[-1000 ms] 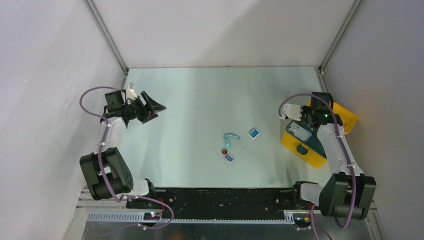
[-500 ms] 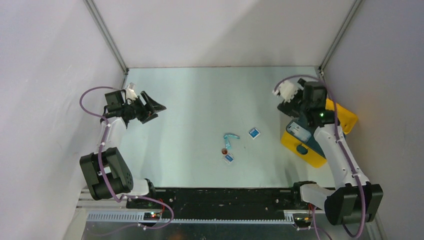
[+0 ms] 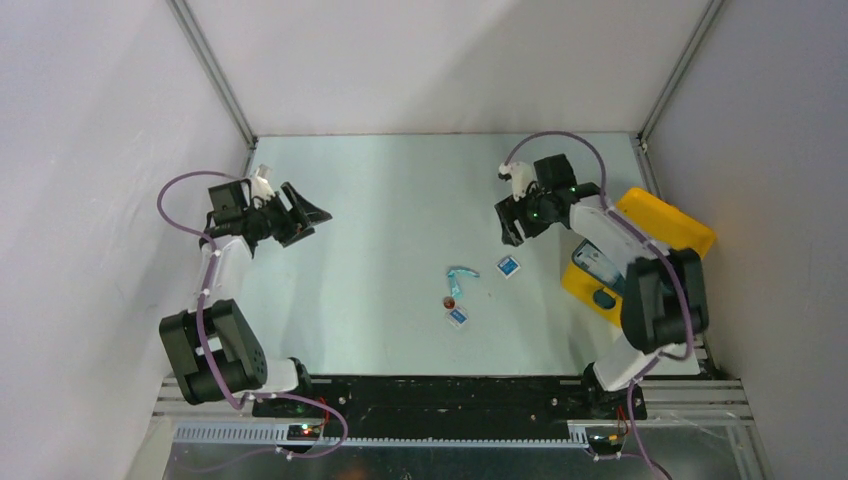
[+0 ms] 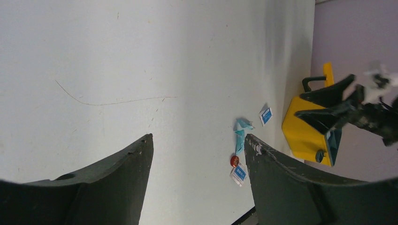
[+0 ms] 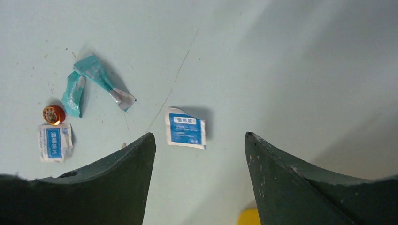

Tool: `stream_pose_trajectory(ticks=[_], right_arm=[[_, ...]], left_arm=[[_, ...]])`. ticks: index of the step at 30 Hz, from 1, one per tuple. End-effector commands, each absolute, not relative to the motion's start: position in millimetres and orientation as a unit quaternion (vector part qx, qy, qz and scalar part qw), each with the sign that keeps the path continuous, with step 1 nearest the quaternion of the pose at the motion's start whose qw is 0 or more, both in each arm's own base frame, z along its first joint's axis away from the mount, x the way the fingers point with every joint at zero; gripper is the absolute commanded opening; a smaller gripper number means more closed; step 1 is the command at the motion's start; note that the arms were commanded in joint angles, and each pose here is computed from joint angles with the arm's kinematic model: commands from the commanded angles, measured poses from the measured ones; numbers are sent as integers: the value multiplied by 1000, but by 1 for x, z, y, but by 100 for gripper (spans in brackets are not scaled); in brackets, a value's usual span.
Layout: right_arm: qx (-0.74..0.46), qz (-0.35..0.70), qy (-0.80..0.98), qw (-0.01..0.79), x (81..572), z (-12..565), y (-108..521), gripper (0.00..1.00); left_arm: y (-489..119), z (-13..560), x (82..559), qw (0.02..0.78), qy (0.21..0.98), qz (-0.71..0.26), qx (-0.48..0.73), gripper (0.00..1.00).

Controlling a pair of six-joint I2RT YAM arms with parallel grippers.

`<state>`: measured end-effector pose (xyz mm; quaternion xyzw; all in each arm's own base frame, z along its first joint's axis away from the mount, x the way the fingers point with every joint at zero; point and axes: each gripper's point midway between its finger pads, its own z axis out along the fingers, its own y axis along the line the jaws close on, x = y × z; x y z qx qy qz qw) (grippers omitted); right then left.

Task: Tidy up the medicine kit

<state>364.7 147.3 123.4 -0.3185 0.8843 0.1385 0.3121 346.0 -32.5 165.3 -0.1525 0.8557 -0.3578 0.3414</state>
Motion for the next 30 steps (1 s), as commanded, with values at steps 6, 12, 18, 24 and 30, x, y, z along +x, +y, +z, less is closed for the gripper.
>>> stream_pose_trajectory(ticks=[6, 12, 18, 24, 30], right_arm=[[-167, 207, 944, 198, 361, 54, 148, 72], [-165, 230, 945, 161, 352, 39, 151, 61], [-165, 242, 950, 110, 334, 25, 151, 50], [-165, 246, 950, 99, 330, 22, 152, 44], [-180, 237, 949, 99, 327, 22, 154, 27]], left_arm=[[-33, 189, 341, 384, 854, -336, -102, 76], [-33, 186, 343, 376, 856, -340, -106, 76], [-33, 184, 344, 371, 857, -342, -109, 76], [-33, 182, 344, 369, 857, -342, -111, 76], [-32, 184, 343, 373, 856, -340, -109, 76]])
